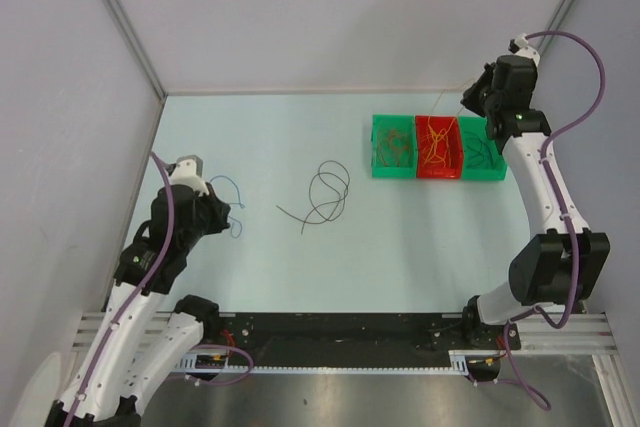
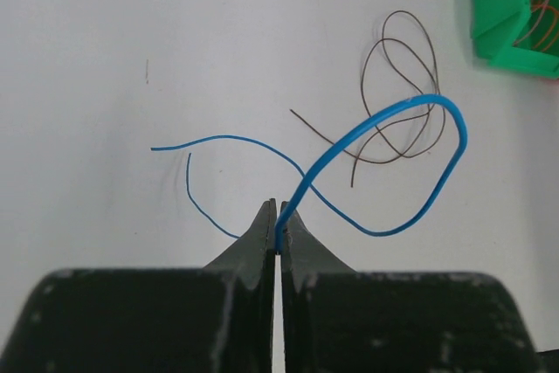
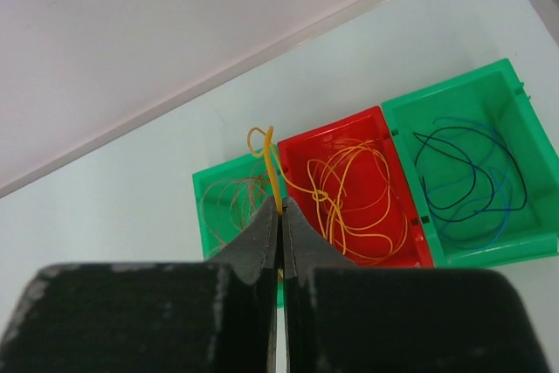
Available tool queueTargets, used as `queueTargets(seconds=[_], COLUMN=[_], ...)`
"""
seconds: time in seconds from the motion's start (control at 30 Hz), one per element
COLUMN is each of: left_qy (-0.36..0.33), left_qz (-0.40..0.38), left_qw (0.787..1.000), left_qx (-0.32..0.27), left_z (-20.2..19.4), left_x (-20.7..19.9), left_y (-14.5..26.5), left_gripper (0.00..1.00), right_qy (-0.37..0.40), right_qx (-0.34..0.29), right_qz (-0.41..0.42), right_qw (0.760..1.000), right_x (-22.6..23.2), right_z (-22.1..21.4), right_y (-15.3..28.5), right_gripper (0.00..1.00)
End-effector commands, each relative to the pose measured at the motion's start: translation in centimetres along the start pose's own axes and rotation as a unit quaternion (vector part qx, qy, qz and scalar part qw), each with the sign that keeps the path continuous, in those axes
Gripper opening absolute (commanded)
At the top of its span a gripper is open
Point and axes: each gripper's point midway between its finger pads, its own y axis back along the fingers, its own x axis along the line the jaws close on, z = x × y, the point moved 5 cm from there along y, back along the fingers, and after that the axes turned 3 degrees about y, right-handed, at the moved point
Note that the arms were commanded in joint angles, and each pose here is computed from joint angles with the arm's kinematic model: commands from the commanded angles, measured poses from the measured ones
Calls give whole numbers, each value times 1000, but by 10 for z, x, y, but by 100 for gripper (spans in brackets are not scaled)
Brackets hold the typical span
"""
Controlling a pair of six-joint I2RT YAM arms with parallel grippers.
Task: Untangle the cables
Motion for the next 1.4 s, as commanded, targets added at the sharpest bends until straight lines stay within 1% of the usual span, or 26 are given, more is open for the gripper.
queueTargets(seconds=[0.0, 0.13, 0.27, 0.37, 0.6, 1.07, 1.2, 1.37], left_qy=[-16, -12, -14, -15, -16, -15, -15, -14], left_qz=[24, -1, -5, -9, -9, -3, -1, 3], left_qw=[999, 1000, 1000, 1000, 1000, 1000, 1000, 1000], left_qx=[-37, -19, -25, -24, -22, -17, -15, -14], left_z=[20, 12, 13, 13, 12, 12, 12, 11], left_x=[4, -2, -2, -3, -3, -2, -2, -1], left_y=[4, -1, 0, -1, -1, -4, -5, -6], left_gripper=[0, 0, 0, 0, 0, 0, 0, 0], right_qy=[10, 11, 12, 11, 9, 15, 13, 7], right_qx=[-1, 14, 35, 39, 65, 134, 154, 164], right_qz=[6, -10, -22, -28, -53, -79, -97, -133], right_qw=[1000, 1000, 999, 999, 996, 988, 983, 977], right_x=[3, -1, -5, -6, -16, -37, -47, -63], right_z=[-6, -21, -38, -44, -68, -132, -150, -163], right_y=[-12, -22, -36, -43, -61, -98, -107, -115], right_gripper=[0, 0, 0, 0, 0, 0, 0, 0])
